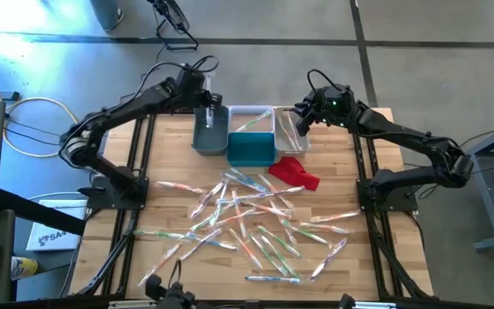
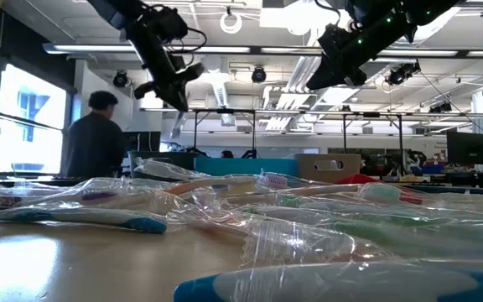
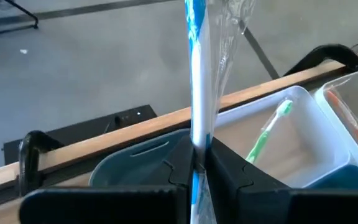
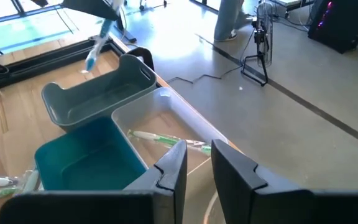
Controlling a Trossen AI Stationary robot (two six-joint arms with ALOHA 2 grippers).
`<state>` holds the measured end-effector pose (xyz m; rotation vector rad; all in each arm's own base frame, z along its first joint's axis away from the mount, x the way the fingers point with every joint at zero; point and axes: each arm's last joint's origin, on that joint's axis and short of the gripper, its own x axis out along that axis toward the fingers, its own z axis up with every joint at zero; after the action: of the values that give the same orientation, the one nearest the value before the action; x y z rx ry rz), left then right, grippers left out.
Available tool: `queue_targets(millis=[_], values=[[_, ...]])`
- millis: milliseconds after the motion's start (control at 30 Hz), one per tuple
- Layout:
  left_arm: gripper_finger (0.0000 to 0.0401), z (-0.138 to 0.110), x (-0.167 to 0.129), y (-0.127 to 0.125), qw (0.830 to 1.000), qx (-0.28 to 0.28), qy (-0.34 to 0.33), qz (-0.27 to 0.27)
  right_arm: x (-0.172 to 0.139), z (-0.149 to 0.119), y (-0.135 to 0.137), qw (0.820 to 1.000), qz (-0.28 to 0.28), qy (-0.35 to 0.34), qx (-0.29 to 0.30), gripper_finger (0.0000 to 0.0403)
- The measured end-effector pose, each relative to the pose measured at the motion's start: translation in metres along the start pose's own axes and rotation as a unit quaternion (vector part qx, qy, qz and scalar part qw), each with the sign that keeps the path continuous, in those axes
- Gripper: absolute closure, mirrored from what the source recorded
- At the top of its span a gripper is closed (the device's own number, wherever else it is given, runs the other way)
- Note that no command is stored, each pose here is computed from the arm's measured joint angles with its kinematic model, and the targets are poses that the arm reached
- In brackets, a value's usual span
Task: Pick & Place Toothbrushes
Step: Put the blue toothbrush into the gray bin
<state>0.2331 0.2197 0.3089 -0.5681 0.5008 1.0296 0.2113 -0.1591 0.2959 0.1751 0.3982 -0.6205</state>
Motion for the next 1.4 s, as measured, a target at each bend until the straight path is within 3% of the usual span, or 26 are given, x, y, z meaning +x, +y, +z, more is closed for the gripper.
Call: queue_targets(millis=[333,633,1000,1400], values=[[0.0377,-0.018,0.025,0.006,0.995,0.010,0.095,0.018,0.000,0.000,0.000,1.000,0.000,0.000,-0.001,0.0336],[0.0377,-0.030,0.044,0.005,0.989,0.011,0.149,0.002,0.000,0.000,0.000,1.000,0.000,0.000,-0.002,0.0336],[0.0377,-0.054,0.059,-0.005,0.972,0.080,0.220,0.006,0.000,0.000,0.000,1.000,0.000,0.001,-0.002,0.0336],[0.0377,-0.068,0.076,-0.010,0.966,0.090,0.244,0.011,0.000,-0.001,0.000,1.000,0.000,0.007,-0.002,0.0336]])
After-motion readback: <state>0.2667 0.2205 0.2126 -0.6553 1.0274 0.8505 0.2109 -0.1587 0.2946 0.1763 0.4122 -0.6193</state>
